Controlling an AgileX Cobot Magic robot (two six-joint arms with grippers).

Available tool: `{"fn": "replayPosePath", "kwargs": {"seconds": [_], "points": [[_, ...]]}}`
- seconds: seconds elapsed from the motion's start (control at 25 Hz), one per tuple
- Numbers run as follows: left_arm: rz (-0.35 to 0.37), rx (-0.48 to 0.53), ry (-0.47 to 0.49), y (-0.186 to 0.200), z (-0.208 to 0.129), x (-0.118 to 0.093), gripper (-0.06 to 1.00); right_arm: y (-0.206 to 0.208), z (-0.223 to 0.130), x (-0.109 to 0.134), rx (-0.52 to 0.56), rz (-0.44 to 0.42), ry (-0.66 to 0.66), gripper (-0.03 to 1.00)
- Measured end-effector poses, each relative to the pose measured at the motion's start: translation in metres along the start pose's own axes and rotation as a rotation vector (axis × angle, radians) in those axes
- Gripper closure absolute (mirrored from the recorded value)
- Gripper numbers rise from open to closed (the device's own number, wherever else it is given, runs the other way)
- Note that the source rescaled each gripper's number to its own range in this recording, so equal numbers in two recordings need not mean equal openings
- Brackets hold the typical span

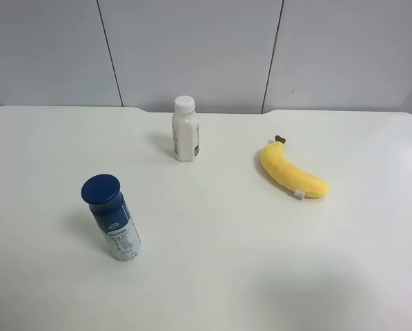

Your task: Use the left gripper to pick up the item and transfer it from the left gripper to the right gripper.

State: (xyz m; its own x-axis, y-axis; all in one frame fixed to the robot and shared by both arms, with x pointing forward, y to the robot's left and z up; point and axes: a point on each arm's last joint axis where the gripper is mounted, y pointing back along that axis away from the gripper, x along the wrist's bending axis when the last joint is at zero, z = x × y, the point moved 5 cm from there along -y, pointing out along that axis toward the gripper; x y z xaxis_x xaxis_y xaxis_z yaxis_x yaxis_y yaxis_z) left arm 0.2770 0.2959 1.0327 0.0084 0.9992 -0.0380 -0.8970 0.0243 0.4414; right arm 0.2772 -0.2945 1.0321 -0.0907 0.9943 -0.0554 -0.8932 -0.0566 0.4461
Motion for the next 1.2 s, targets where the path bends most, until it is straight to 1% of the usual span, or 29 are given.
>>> {"fn": "replayPosePath", "kwargs": {"seconds": [0.88,0.96,1.04,1.2], "points": [[0.0,0.0,0.0,0.0,0.0,0.0,-0.06,0.0,0.0,0.0,0.0,0.0,0.0,-0.03],[0.0,0.023,0.001,-0.003,0.001,0.0,-0.06,0.0,0.0,0.0,0.0,0.0,0.0,-0.03],[-0.004,0.072,0.003,-0.004,0.005,-0.001,-0.06,0.0,0.0,0.0,0.0,0.0,0.0,-0.03],[-0.014,0.177,-0.027,-0.002,0.024,-0.002,-0.06,0.0,0.0,0.0,0.0,0.0,0.0,-0.03]]}}
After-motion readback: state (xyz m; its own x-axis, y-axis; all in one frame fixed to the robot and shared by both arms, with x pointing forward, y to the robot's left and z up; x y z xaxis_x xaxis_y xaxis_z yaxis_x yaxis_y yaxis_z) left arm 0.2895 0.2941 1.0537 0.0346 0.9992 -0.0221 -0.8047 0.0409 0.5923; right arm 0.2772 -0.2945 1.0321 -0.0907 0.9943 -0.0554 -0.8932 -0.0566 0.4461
